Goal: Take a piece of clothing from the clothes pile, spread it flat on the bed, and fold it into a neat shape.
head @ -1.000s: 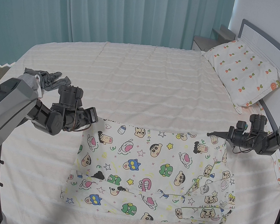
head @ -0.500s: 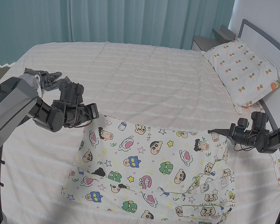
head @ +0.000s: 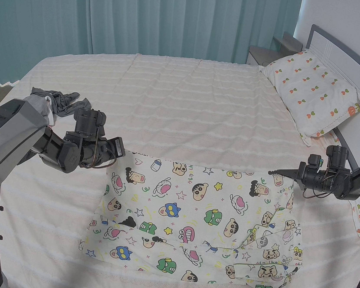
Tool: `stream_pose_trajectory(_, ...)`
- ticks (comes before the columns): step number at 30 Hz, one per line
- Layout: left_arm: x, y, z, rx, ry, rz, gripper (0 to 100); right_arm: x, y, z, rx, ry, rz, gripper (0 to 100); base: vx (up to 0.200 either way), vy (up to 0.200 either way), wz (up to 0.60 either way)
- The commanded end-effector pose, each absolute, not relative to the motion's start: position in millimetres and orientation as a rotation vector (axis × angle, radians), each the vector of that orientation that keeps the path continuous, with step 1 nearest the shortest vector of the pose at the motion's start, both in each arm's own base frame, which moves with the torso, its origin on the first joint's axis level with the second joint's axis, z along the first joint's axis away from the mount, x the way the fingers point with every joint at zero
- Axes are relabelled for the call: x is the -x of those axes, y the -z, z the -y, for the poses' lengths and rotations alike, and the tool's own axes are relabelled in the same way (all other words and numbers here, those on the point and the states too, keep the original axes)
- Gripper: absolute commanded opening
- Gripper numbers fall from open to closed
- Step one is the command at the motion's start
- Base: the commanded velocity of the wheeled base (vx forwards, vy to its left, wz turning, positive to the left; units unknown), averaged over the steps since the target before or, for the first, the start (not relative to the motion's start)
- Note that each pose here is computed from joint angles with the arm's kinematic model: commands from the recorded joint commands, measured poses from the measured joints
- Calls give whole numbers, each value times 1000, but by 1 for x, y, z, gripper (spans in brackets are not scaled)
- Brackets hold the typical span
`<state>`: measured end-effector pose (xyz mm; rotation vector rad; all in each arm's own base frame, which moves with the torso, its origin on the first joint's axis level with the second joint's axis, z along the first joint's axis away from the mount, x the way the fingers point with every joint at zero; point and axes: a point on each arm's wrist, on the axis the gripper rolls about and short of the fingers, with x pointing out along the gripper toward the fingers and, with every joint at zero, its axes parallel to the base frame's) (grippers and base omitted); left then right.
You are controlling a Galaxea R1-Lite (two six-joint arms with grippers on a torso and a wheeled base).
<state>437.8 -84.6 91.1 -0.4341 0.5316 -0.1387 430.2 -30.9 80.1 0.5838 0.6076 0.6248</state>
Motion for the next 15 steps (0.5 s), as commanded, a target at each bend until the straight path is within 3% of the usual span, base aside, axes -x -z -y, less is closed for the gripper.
stream_pose_trajectory(1, -430, -95, 83, 434, 139, -537, 0, -415, -89, 30, -566, -638, -598, 0, 0, 0, 0)
stream_pose_trajectory(15, -401, -87, 80, 425, 136, -617, 0, -377, -65, 29, -555, -639, -585, 0, 0, 0, 0)
